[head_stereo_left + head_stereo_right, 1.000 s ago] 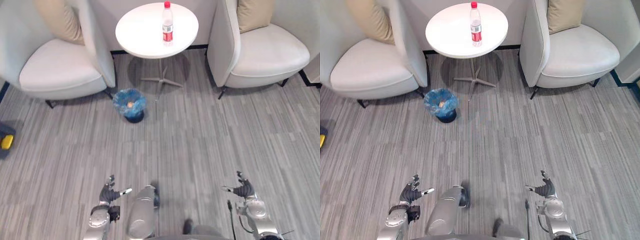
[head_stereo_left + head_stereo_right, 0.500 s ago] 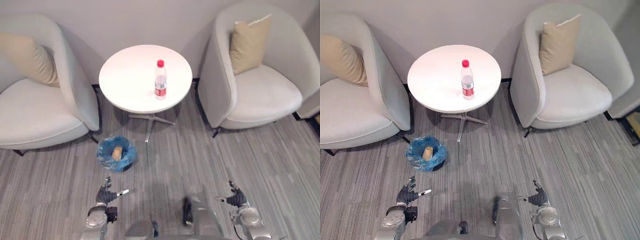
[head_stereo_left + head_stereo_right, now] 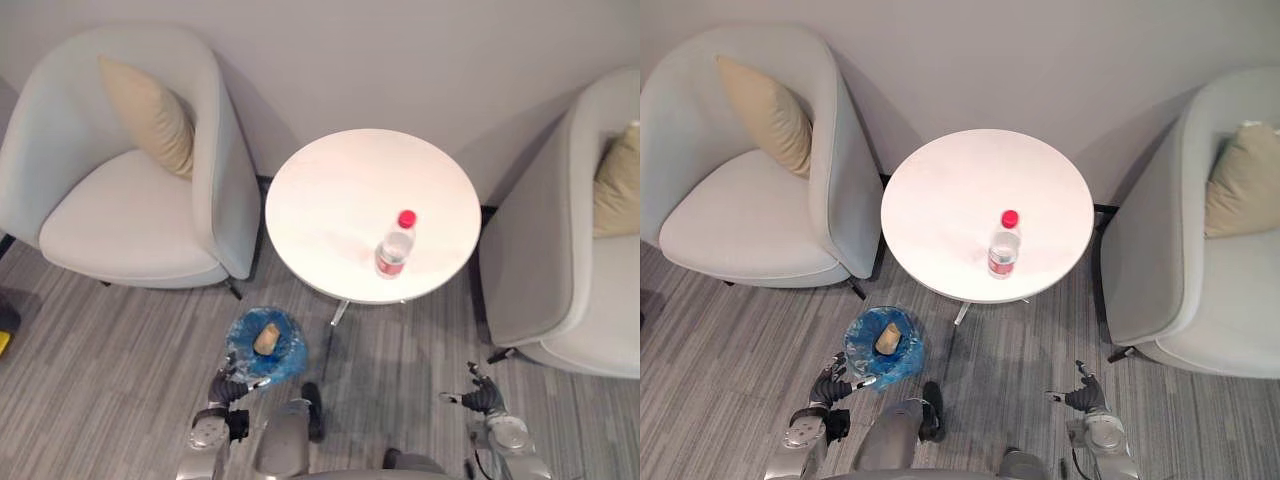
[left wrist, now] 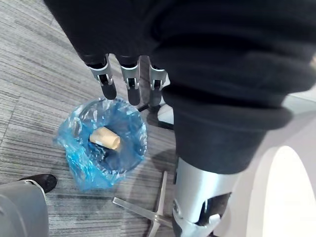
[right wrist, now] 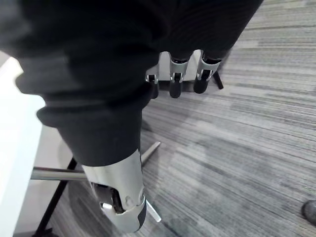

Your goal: Gather rubbish on tea table into small bin, then transfer packed bag to large trash can.

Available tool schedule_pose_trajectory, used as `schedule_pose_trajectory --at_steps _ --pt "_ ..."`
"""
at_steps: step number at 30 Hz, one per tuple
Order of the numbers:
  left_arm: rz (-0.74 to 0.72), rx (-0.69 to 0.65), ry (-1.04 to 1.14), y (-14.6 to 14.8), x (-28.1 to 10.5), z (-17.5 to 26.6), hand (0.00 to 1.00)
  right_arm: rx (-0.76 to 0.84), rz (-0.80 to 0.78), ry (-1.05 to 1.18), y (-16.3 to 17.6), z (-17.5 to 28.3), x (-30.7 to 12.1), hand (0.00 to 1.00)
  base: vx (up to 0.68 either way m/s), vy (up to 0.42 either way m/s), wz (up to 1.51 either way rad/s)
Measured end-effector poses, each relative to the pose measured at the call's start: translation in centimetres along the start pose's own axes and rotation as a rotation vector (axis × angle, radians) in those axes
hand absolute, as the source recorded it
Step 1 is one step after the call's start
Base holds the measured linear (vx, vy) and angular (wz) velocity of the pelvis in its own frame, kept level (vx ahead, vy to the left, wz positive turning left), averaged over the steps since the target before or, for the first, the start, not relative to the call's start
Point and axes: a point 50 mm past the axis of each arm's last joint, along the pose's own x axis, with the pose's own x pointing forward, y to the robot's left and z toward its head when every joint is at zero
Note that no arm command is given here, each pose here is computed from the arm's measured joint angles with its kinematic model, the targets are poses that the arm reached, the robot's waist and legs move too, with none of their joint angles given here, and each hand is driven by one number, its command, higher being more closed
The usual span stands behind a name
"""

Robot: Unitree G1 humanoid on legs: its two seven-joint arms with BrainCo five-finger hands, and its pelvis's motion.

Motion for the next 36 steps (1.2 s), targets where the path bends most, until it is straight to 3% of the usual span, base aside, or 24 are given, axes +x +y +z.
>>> schedule_pose_trajectory --at_steps 7,10,18,26,36 --pt "0.031 0.033 -0.034 1.3 0.5 1.0 0.00 0.008 -0.032 -0.082 0.0 1.5 -0.4 0.00 0.22 -0.065 0.53" --pt "0.026 0.001 -0.016 0.4 0.1 0.4 0.00 0.033 -0.107 -0.093 -1.2 1.8 -0.4 0.00 0.21 -0.175 0.17" --pt "-0.001 -0.004 -0.010 -0.7 -0.1 0.0 0.00 0.068 -0.118 -0.301 -1.2 4.3 -3.4 0.00 0.09 -0.077 -0.03" --pt "-0.035 0.042 0.003 -1.4 -0.2 -0.4 0.00 0.026 0.053 -0.375 1.4 5.0 -4.6 0.00 -0.01 0.002 0.05" --pt "-0.048 0.057 0.039 -1.6 -0.5 -1.4 0.00 -0.033 0.130 -0.462 3.5 7.4 -4.2 0.00 -0.06 -0.016 0.07"
